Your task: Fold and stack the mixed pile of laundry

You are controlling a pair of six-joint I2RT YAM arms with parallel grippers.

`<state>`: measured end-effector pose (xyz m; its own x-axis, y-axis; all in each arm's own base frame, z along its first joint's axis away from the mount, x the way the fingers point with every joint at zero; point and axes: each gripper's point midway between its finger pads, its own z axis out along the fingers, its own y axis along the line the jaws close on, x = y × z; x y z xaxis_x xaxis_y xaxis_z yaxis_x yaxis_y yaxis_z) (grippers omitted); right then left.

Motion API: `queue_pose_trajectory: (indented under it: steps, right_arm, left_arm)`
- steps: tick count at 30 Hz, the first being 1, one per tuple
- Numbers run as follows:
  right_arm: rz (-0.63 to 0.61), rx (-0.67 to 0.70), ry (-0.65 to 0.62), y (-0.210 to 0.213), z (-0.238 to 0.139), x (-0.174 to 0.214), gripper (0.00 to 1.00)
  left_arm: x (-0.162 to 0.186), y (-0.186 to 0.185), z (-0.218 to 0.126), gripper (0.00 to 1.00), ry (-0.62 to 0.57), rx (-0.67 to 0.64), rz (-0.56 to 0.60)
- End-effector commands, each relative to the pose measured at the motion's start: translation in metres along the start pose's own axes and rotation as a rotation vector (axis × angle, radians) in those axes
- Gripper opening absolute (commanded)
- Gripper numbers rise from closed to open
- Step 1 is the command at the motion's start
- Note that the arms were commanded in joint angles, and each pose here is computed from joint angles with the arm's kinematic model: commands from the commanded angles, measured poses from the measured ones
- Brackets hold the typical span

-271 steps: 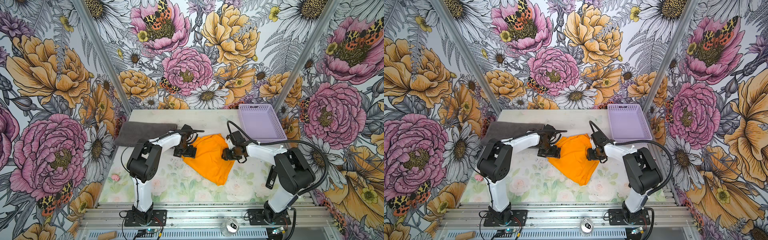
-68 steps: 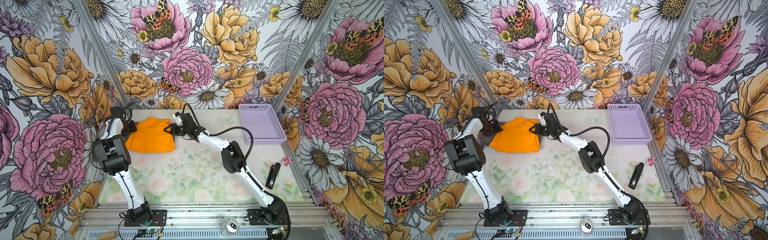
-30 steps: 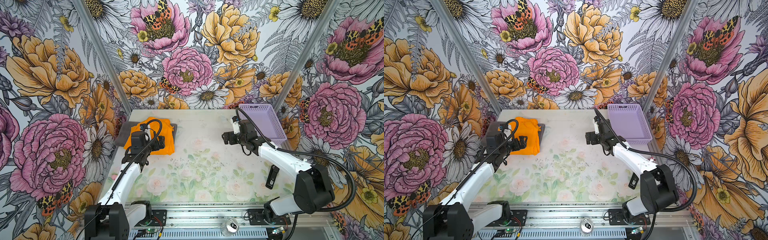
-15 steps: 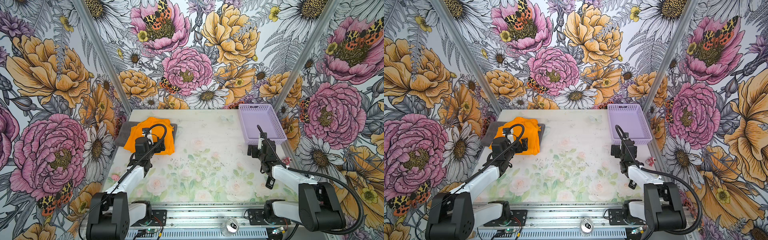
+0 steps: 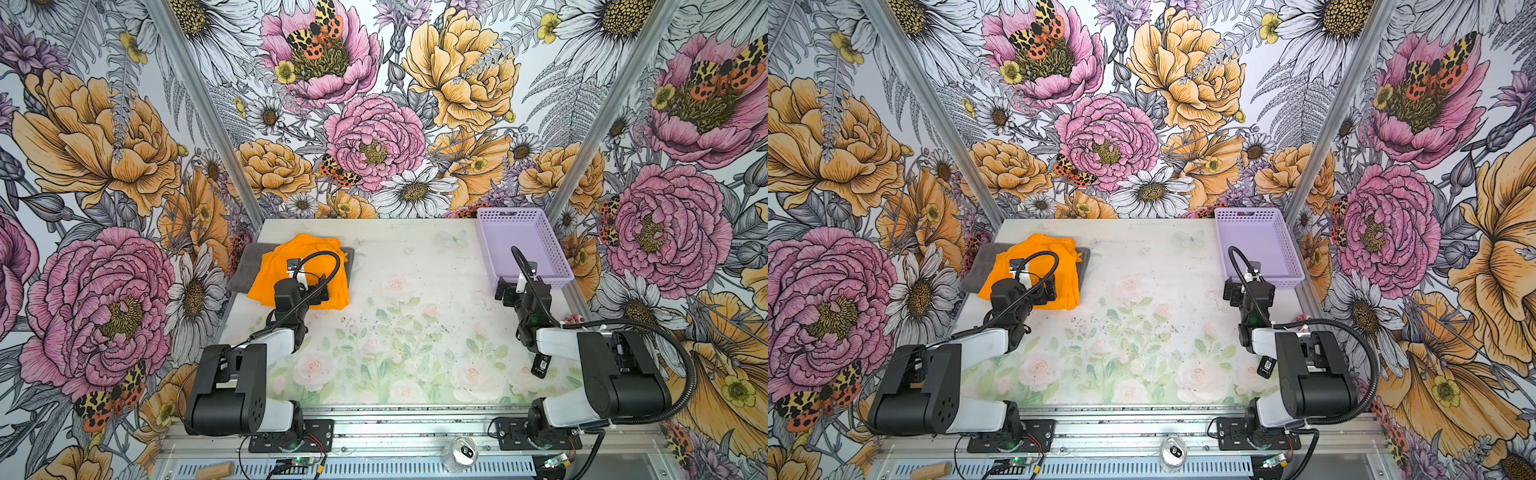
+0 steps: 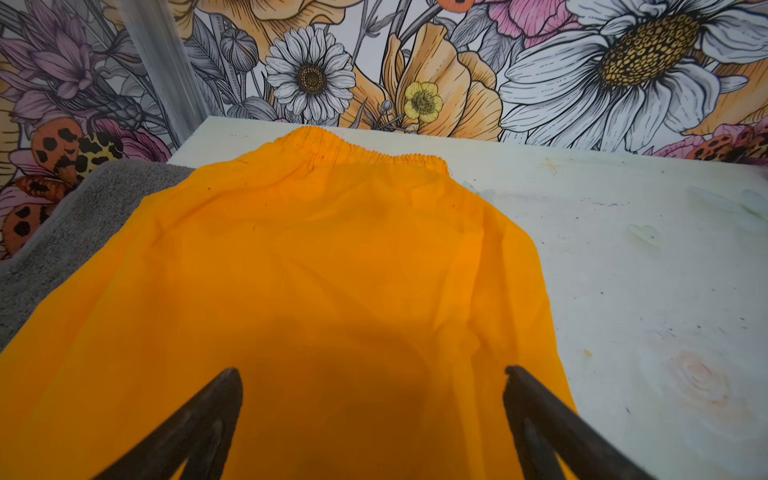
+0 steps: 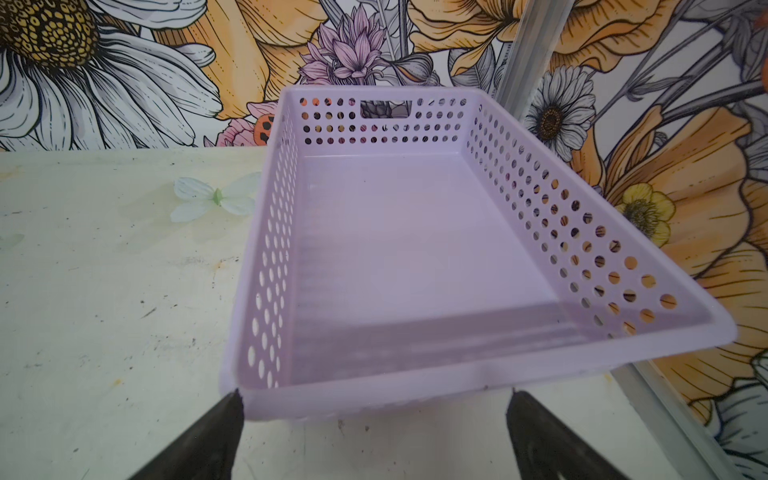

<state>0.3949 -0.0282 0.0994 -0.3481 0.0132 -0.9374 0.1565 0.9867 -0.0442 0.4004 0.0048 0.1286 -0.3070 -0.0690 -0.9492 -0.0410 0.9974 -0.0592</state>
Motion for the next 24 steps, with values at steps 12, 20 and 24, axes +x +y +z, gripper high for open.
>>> queue_pose_trajectory:
  steps: [12,20,24]
  right_arm:
    - [0.001,0.064,-0.106,-0.003,-0.004,-0.015,1.00]
    - [0.001,0.065,-0.103,-0.004,-0.004,-0.015,1.00]
    - [0.001,0.064,-0.106,-0.004,-0.004,-0.015,1.00]
  left_arm:
    - [-0.005,0.011,0.008,0.99,-0.104,-0.046,0.008]
    - [-0.004,0.012,0.007,0.99,-0.114,-0.048,0.005]
    - [-0.003,0.013,0.007,0.99,-0.120,-0.051,0.003]
